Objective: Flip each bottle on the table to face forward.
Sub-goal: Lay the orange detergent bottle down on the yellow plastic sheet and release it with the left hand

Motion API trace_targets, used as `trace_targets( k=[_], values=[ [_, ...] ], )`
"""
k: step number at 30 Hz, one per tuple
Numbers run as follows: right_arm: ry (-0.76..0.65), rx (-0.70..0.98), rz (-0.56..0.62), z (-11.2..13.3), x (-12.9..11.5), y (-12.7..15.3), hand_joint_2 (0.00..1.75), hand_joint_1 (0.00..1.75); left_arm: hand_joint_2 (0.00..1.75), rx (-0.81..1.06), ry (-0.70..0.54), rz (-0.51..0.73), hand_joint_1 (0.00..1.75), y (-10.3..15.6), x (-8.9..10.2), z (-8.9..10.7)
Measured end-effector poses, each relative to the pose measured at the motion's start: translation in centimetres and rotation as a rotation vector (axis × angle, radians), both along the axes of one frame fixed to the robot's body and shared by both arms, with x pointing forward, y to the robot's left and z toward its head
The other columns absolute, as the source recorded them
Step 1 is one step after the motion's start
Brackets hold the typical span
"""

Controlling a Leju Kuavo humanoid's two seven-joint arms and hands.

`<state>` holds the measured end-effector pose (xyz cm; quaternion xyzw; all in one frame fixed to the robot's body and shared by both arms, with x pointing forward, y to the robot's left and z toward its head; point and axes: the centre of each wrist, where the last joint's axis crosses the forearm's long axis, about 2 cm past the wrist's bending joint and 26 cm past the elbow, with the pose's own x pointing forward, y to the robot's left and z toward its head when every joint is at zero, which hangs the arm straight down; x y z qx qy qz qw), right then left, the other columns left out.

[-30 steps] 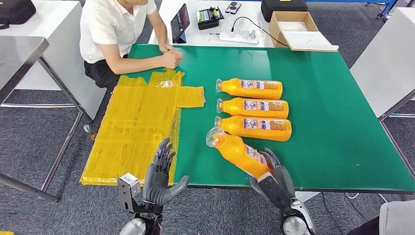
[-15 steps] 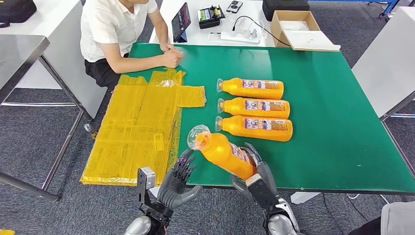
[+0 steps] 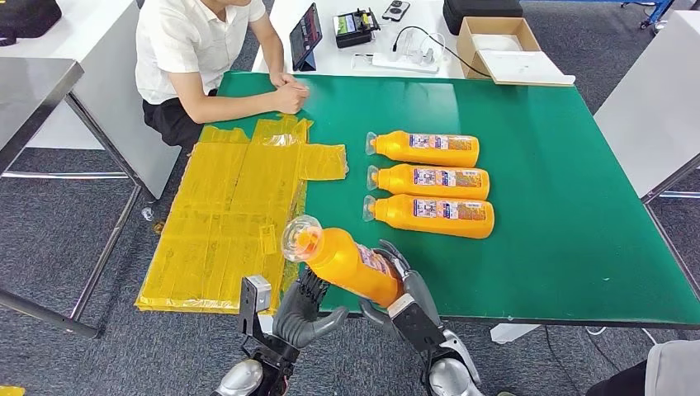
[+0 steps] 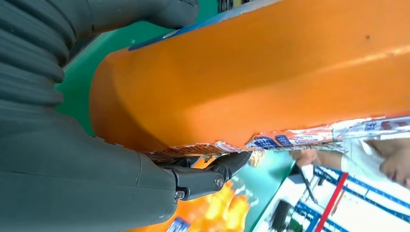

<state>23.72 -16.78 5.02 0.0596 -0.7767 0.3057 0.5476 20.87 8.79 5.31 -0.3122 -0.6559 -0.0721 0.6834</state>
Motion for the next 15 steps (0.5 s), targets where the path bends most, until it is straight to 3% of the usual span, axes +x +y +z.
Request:
trace_targets(
  k=[6,15],
  values=[
    [0.024,-0.079,0.031,-0.2,-0.4,1.3,1.75,1.75,1.75,0.061,-0.118,0.145,0.00,-0.4,0.5,1.2],
    [0.034,-0.137,0.064,-0.6,-0.7,2.1,1.75,1.75,1.75,0.048,-0.171,0.153,0.00,-0.9,0.7,2.3]
  ],
)
